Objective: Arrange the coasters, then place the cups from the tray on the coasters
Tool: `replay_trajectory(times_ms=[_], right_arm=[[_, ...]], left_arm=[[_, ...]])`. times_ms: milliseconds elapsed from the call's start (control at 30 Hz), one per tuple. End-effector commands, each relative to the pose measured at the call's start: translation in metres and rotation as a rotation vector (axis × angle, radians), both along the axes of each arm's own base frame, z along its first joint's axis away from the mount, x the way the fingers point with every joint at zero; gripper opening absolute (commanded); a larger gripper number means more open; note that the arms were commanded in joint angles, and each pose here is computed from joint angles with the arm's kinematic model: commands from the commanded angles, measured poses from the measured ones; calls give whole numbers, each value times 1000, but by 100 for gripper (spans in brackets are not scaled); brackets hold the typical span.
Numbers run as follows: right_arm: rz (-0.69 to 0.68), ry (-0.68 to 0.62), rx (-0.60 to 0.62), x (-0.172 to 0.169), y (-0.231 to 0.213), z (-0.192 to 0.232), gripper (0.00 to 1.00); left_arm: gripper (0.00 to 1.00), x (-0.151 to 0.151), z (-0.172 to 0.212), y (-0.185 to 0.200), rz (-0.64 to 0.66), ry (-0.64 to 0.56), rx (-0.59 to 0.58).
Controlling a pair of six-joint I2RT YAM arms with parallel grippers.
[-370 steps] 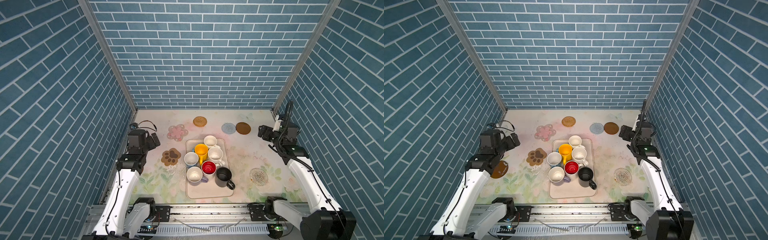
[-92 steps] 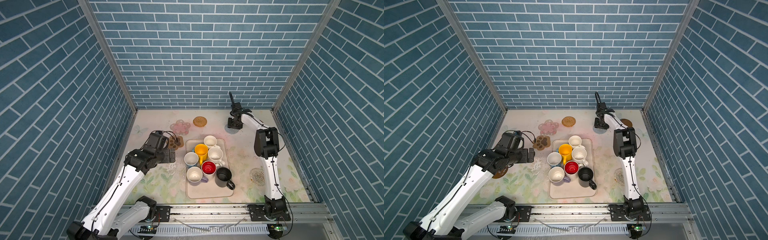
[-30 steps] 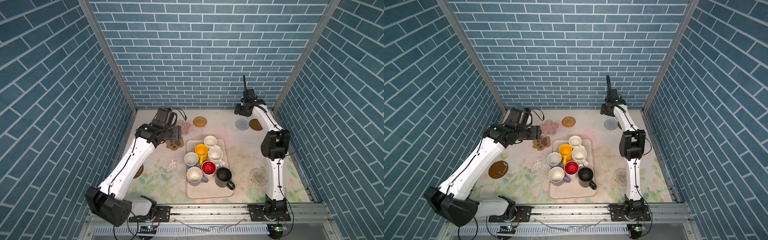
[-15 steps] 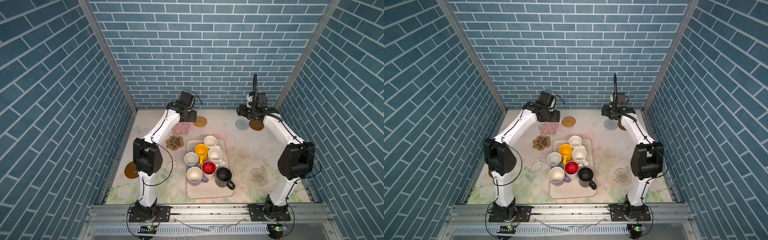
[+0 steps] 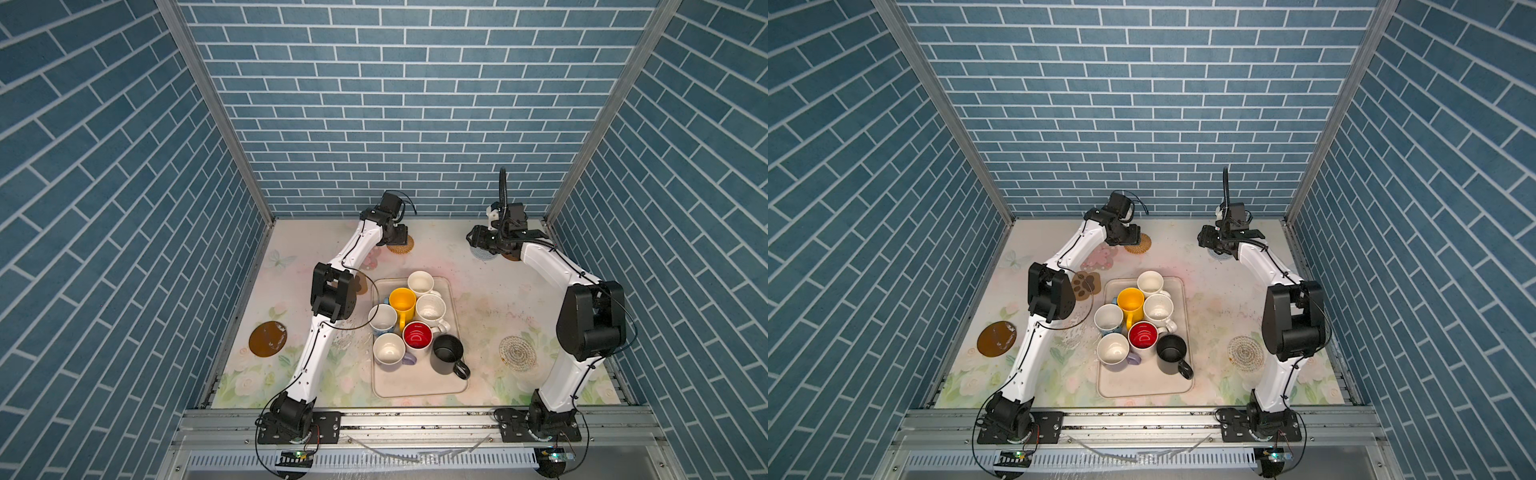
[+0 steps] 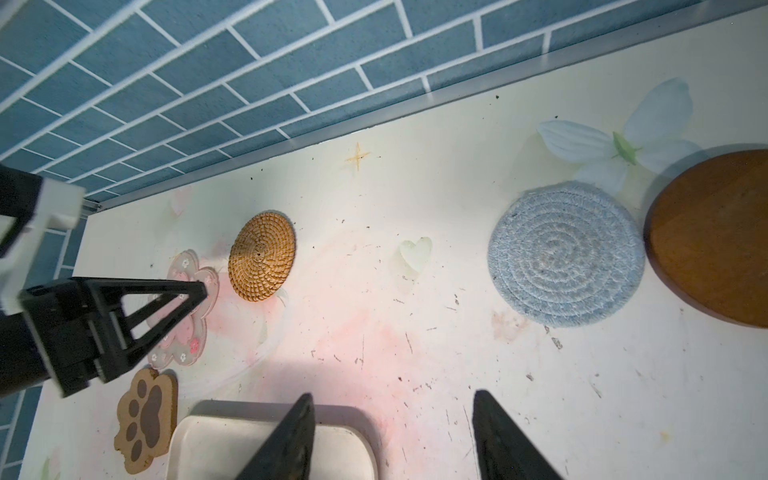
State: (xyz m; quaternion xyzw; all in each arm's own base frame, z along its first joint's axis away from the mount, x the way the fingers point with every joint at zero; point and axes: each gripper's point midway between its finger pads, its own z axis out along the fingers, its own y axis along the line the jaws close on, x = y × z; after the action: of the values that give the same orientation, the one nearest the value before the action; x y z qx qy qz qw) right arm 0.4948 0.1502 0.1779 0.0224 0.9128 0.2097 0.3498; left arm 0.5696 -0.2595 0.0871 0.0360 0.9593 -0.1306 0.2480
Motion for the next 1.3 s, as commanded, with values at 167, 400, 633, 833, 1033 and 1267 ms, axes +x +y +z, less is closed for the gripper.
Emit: replay_trajectory(times_ms=[167, 400, 633, 833, 1033, 1267], right_arm=[[0, -8, 54, -3, 6, 4, 61], [13, 8, 68, -7, 11, -2, 61], [18, 12, 68, -10, 11, -1, 61], [19, 7, 71, -12, 11, 1, 61], [22, 14, 79, -13, 12, -2, 61], [18, 17, 82, -15, 9, -4, 61]], left_arm=[[68, 11, -23, -19, 38, 16, -103], [68, 17, -48, -23, 88, 41, -141], [68, 14, -58, -41, 91, 60, -181], [68, 6, -59, -64, 65, 65, -213], [68, -9, -66, -93, 31, 81, -232], [67, -20, -71, -118, 11, 91, -259]])
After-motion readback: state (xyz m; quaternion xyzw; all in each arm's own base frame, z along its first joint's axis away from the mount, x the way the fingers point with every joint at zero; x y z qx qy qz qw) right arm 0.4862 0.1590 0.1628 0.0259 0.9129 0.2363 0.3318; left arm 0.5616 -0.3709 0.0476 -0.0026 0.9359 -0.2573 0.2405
